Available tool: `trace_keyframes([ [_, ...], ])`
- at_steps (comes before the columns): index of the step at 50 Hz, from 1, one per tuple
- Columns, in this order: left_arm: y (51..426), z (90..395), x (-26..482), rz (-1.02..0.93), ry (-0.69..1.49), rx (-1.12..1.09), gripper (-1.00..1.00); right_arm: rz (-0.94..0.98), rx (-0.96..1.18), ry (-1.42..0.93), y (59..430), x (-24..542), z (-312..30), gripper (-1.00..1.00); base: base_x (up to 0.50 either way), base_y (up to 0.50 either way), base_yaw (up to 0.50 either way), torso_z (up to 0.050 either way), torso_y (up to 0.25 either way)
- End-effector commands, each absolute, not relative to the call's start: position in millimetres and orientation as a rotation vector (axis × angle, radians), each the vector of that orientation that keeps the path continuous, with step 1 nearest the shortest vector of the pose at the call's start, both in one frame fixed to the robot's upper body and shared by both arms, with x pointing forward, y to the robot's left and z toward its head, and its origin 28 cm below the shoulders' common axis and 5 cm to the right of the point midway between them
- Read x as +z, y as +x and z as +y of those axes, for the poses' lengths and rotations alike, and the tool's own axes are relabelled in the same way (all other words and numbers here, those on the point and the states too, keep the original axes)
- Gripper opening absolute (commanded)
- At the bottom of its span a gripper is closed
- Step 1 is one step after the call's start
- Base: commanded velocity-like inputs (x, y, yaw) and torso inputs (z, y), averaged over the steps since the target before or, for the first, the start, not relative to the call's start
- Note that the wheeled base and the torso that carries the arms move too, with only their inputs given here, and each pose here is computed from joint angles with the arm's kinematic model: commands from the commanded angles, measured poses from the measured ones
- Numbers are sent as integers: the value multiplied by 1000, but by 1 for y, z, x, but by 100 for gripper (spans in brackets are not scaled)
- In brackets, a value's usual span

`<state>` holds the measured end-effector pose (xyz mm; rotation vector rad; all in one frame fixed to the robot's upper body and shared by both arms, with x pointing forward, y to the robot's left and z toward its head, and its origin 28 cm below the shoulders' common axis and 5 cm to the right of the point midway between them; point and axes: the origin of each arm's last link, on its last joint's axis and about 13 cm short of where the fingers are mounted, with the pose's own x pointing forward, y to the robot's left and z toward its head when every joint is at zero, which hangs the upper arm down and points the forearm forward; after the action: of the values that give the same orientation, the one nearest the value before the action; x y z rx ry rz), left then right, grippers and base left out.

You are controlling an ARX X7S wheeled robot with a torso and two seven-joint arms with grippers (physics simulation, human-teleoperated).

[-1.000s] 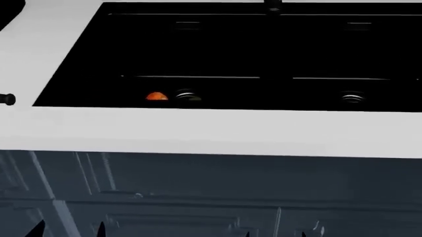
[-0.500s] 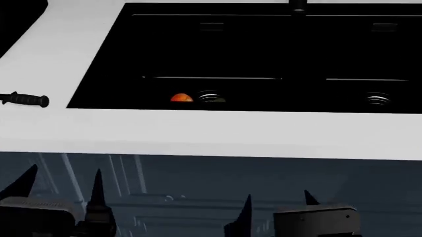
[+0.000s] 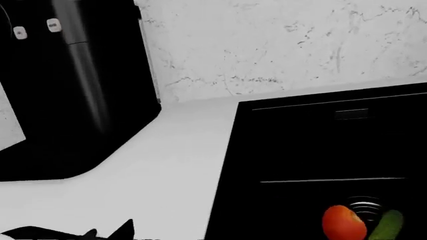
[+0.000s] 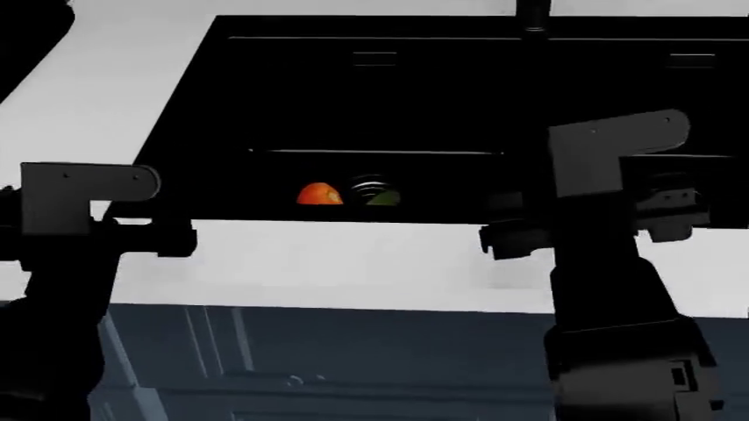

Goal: Pick the vegetables from the sink and place them on the cutting board.

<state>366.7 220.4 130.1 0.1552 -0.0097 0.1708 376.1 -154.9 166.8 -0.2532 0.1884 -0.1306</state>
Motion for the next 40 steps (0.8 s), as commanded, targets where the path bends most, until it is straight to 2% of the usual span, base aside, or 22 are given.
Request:
trace_keyframes([
  [1,386,227,117,52,150,222,100,254,-166,-329,395,176,-164,100,500,0,0,0,0],
  [40,378,237,118,65,113,223,100,268,-2,-288,384,166,-155,100,500,0,0,0,1],
])
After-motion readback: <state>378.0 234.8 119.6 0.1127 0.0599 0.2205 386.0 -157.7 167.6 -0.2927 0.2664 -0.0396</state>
